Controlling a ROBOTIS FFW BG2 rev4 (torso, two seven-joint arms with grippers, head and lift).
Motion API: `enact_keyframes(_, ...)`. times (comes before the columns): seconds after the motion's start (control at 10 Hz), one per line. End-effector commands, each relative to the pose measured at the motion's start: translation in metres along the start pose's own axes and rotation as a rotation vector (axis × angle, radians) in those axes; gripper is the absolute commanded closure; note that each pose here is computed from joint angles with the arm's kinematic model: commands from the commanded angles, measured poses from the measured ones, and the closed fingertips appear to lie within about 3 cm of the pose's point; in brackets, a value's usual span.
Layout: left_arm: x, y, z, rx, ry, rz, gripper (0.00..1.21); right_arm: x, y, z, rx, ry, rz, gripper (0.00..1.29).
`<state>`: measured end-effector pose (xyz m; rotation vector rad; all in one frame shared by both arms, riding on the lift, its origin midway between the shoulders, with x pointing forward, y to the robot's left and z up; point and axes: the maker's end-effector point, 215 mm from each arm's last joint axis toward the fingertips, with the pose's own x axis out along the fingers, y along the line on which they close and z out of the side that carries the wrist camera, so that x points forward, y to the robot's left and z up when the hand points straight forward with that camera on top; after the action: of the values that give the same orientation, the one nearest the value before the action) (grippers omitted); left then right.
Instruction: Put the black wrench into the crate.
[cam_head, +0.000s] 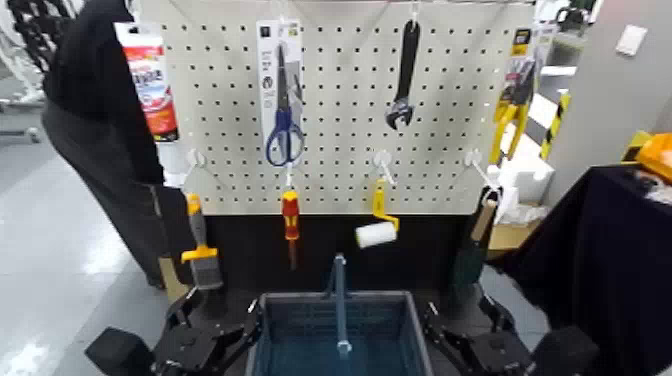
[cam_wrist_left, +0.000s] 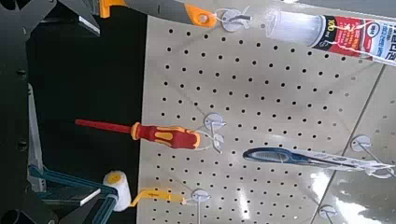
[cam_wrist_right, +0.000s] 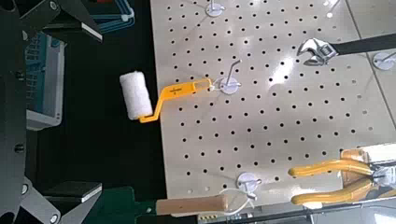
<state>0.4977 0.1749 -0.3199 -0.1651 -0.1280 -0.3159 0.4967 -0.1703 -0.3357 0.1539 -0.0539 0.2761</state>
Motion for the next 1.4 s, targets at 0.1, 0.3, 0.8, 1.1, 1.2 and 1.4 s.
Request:
enact_keyframes(0.1, 0.000, 0.000, 0.001, 0.003, -0.002, -0.001, 0.11, 0.021, -0.002, 0.022, -0.013, -0.028, 0.036, 0.18)
enact_keyframes(0.3, 0.002, -0.001, 0.002, 0.002, -0.005, -0.003, 0.11, 0.039, 0.001, 0.043, -0.027, -0.053, 0.090, 0.18)
enact_keyframes(0.8, 0.007, -0.004, 0.003, 0.005, -0.008, -0.011, 0.11, 0.081, 0.014, 0.095, -0.054, -0.110, 0.205, 0.18)
enact_keyframes(1.1, 0.009, -0.005, 0.004, 0.006, -0.012, -0.013, 0.11, 0.096, 0.021, 0.120, -0.055, -0.148, 0.235, 0.19)
enact_keyframes(1.2, 0.009, -0.005, 0.005, 0.008, -0.014, -0.013, 0.11, 0.101, 0.024, 0.131, -0.055, -0.164, 0.244, 0.19)
enact_keyframes(1.4, 0.010, -0.006, 0.006, 0.012, -0.015, -0.018, 0.11, 0.110, 0.029, 0.151, -0.061, -0.188, 0.272, 0.19)
